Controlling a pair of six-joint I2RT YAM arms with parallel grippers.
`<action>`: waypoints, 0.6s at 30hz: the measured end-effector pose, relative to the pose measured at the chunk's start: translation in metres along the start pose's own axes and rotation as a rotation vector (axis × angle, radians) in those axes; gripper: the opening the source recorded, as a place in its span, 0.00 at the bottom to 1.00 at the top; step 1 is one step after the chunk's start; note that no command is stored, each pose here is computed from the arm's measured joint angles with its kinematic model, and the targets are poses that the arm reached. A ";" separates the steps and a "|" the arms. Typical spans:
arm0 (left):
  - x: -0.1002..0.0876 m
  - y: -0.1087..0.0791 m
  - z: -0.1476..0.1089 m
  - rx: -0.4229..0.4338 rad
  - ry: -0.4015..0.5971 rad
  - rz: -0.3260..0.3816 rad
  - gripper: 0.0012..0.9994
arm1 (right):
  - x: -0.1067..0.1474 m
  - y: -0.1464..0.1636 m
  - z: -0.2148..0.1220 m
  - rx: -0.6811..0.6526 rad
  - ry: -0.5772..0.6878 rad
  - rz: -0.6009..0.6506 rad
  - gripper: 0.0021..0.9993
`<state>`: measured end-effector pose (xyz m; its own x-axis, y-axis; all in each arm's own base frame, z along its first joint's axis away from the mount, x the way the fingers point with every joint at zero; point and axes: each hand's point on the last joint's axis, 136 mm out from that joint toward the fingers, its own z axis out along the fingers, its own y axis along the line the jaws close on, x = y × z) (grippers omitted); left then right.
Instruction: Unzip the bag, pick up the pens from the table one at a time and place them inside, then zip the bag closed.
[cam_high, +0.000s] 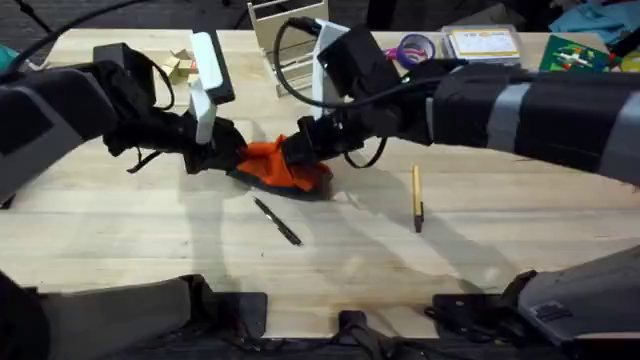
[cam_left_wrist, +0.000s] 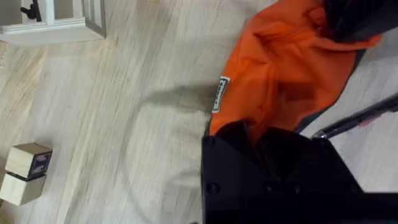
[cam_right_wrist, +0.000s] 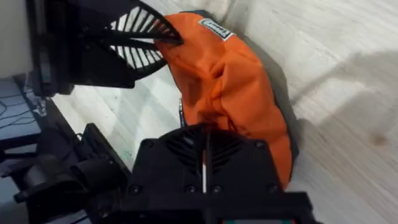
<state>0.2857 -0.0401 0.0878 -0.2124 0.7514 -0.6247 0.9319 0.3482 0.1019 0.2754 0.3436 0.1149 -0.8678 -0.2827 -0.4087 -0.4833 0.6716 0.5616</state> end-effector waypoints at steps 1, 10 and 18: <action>0.000 0.000 0.000 0.000 0.000 0.001 0.04 | -0.001 0.001 -0.002 0.001 0.002 0.002 0.03; -0.010 -0.007 0.000 0.031 -0.056 -0.013 0.04 | -0.054 0.012 -0.085 -0.031 -0.190 0.005 0.47; -0.032 -0.019 0.004 0.084 -0.149 0.000 0.04 | -0.074 0.025 -0.175 -0.046 -0.350 -0.029 1.00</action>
<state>0.2758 -0.0734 0.1029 -0.1724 0.6578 -0.7332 0.9544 0.2956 0.0408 0.3069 0.2612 0.2853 -0.7656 -0.0440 -0.6419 -0.5184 0.6330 0.5749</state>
